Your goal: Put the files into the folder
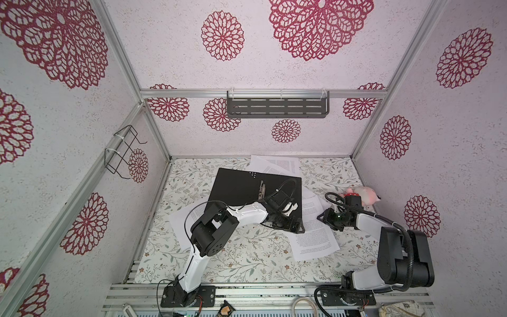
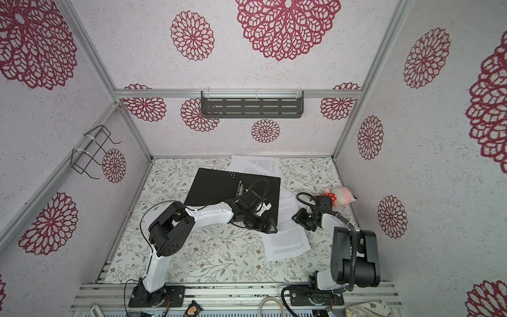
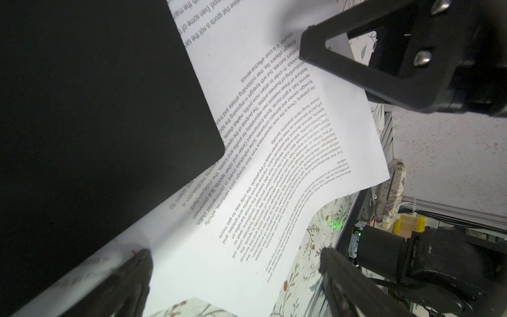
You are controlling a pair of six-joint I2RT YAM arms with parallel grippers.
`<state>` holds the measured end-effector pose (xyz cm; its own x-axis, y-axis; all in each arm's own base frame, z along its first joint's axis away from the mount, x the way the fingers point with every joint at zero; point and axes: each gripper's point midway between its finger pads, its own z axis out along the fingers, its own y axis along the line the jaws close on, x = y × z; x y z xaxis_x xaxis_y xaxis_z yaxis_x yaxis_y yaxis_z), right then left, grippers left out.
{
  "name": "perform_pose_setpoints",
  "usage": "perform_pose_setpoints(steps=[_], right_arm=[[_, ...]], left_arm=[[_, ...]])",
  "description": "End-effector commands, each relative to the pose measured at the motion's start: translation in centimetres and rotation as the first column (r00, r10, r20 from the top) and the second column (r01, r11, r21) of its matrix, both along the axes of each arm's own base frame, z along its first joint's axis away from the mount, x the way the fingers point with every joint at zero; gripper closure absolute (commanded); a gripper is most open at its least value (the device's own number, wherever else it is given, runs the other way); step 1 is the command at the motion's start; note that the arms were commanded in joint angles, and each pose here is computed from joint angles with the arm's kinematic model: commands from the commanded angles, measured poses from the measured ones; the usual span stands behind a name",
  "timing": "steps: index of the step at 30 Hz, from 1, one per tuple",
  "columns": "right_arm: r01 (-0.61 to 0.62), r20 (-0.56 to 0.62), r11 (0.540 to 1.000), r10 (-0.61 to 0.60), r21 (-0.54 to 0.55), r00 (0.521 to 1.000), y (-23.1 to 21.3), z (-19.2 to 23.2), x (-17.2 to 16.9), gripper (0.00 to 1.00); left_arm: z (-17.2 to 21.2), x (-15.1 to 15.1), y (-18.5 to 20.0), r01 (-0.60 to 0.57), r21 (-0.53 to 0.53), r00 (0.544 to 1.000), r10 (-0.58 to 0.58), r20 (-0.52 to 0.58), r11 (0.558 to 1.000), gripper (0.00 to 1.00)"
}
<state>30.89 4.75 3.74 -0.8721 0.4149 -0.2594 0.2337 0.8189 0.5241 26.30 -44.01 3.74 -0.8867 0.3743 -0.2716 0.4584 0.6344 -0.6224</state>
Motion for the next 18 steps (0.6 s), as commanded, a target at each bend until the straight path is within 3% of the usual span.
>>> perform_pose_setpoints(steps=[1, 12, 18], right_arm=[[0.003, 0.016, 0.999, -0.002, -0.04, 1.0, -0.3, 0.7, -0.4, 0.68], [0.005, 0.037, 0.998, -0.003, -0.055, 0.999, -0.4, 1.6, -0.4, 1.0], [0.023, 0.087, 0.999, -0.019, -0.043, 0.996, -0.3, 3.5, -0.4, 1.0]], left_arm=[[-7.1, -1.1, 3.7, -0.029, 0.197, 0.998, 0.04, -0.055, 0.98, 0.01], [-6.3, -0.8, 3.4, -0.033, 0.183, 0.998, 0.042, -0.044, 0.982, 0.01], [-1.6, 0.7, 0.8, -0.034, 0.048, 0.999, 0.034, 0.01, 0.998, 0.01]])
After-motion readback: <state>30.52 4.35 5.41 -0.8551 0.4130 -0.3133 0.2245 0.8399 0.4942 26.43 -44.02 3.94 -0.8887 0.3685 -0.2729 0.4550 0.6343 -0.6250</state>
